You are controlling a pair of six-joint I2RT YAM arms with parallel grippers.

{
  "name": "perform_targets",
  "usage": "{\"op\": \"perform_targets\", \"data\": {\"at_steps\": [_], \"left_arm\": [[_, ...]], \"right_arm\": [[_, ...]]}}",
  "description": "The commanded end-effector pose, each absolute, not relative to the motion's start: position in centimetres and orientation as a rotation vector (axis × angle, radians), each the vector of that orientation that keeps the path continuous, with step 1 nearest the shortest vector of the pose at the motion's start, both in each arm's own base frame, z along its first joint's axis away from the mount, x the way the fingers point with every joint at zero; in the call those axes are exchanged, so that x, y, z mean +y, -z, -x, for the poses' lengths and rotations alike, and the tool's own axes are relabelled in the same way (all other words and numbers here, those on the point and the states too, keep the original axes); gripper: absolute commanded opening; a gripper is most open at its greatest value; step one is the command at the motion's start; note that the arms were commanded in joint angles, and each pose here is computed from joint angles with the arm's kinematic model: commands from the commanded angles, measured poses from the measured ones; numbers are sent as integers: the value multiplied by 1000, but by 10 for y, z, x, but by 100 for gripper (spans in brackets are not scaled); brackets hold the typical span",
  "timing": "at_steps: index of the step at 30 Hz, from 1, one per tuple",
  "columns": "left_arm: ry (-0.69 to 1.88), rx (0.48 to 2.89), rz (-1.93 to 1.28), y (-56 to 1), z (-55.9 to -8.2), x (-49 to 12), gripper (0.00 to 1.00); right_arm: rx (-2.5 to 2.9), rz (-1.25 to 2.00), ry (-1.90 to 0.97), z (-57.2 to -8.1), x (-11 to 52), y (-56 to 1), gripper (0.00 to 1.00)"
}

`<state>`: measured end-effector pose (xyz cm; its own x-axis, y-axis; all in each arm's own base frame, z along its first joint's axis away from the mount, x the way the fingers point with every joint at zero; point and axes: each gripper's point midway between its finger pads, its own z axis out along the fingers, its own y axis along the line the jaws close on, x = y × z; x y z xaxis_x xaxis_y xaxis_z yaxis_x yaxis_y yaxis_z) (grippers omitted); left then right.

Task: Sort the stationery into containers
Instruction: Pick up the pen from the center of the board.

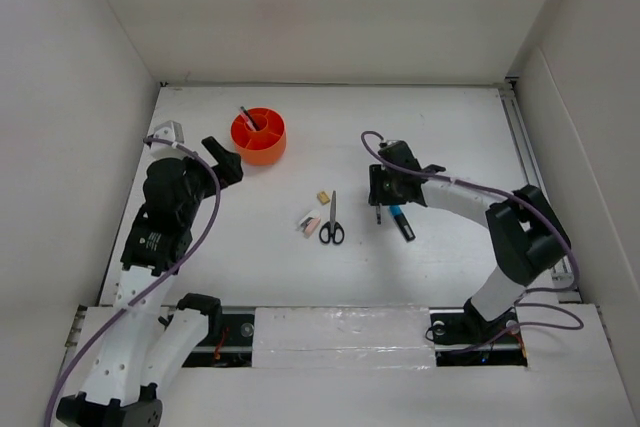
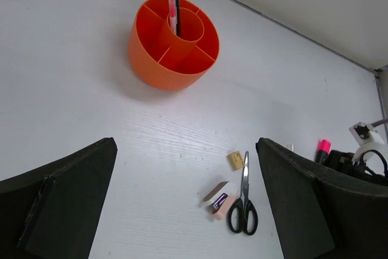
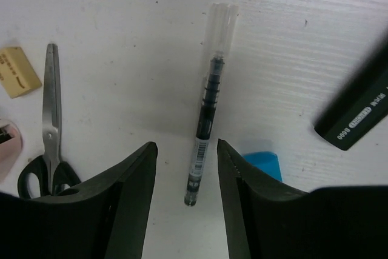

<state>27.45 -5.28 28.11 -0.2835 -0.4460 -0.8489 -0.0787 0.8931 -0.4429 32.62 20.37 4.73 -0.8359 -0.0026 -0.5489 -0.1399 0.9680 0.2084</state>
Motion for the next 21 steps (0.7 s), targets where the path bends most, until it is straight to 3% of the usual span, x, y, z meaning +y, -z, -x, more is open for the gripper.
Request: {"op": "perform_targets", "data": {"at_steps": [1, 6, 10, 17, 21], "left_arm": [[364, 1775, 389, -296, -270, -47, 100], [378, 1752, 395, -300, -266, -46, 100], [390, 1745, 386, -302, -264, -48, 100], [401, 1739, 379, -303, -261, -49, 100], [441, 1742, 347, -302, -261, -57, 100]], "right_arm": [[2484, 121, -370, -350, 220, -58, 50], [2531, 121, -332, -352, 219, -37, 38], [2573, 125, -265, -348, 215, -18, 38], [2638, 136, -193, -338, 208, 5, 0], [2575, 161, -354, -339, 227, -13, 0]]}}
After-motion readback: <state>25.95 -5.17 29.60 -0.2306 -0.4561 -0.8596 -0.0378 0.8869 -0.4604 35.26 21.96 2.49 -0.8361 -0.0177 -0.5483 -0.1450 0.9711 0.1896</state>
